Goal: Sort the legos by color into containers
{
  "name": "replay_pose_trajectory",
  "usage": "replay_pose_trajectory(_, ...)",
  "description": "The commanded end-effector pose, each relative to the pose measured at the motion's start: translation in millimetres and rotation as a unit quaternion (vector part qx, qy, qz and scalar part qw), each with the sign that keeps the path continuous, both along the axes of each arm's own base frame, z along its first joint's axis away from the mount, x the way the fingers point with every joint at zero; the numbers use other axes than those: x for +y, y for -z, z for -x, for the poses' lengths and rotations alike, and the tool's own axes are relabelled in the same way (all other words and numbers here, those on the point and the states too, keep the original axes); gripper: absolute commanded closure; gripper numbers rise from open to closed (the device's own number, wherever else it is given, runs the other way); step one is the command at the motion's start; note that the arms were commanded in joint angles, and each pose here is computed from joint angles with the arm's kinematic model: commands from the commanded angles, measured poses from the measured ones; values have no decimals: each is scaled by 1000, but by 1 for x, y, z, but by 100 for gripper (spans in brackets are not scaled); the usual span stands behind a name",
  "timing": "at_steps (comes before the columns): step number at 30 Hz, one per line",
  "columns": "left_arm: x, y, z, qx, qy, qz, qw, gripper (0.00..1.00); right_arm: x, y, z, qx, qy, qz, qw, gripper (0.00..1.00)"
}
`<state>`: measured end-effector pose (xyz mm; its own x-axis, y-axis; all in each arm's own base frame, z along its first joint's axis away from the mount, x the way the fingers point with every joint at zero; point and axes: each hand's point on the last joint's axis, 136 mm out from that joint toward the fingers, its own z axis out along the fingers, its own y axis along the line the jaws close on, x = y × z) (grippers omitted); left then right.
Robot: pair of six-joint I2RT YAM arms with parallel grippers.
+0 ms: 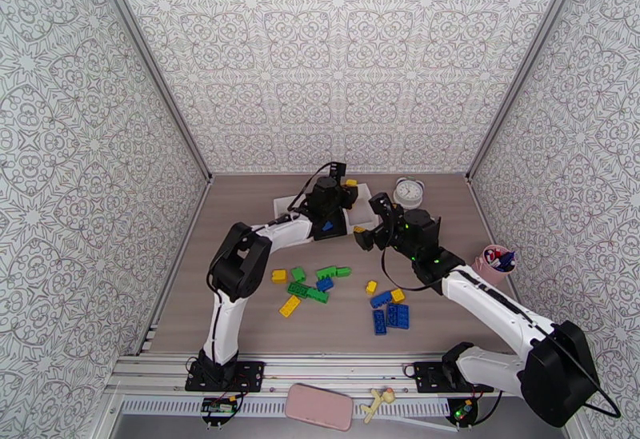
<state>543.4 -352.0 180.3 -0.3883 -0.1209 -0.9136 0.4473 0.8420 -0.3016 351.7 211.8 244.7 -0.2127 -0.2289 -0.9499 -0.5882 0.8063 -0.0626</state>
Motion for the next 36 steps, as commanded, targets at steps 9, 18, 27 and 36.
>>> replay_pose_trajectory(9,-6,25,-21,53,-7,-13,998,59,-6,-11,-4,-11,14,-10,1000,0)
replay_pose_trajectory(18,-1,-25,6,14,22,-17,1000,24,-24,-14,-11,-19,72,-16,997,0)
replay_pose_trajectory(27,12,-61,75,-49,95,-40,993,0,-81,-2,-14,24,224,-39,974,0)
replay_pose_trajectory(36,14,-48,174,-93,222,-58,969,0,-125,39,22,134,341,-78,927,0)
